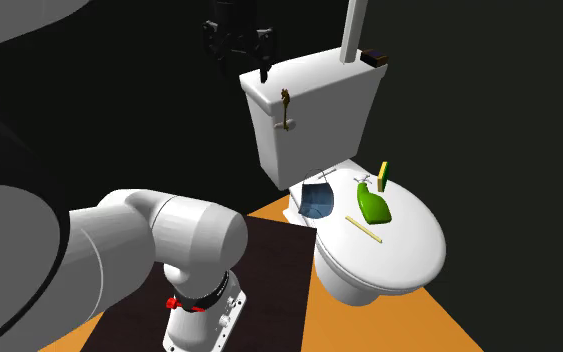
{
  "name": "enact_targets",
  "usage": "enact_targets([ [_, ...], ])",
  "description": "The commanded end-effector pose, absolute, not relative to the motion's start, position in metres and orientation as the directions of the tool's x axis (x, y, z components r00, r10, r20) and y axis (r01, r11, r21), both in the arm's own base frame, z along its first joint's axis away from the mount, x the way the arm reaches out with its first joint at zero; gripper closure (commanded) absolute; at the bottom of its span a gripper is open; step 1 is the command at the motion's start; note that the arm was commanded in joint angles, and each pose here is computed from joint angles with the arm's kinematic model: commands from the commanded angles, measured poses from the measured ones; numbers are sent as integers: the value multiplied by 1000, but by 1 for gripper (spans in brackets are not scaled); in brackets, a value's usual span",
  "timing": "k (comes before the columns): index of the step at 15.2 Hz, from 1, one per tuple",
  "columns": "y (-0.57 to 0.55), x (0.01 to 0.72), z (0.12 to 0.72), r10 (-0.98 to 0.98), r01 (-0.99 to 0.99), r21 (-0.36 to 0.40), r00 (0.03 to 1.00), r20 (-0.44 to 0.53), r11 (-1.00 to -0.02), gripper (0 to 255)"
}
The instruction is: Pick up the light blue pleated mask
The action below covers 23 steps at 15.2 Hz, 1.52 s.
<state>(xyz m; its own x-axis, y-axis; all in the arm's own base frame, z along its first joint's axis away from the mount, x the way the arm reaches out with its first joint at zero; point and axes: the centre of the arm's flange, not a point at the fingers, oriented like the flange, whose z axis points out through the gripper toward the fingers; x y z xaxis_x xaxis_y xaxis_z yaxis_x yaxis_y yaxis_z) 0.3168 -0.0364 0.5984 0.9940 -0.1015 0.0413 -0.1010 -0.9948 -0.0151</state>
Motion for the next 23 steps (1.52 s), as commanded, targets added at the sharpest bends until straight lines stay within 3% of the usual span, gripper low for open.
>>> enact_targets([
  [1,-36,317,598,-102,-101,-15,994,41,-995,0],
  [12,-106,364,478,194,194,3,980,-40,-981,0],
  [23,-163,419,354,470,473,-3,874,-123,-881,0],
])
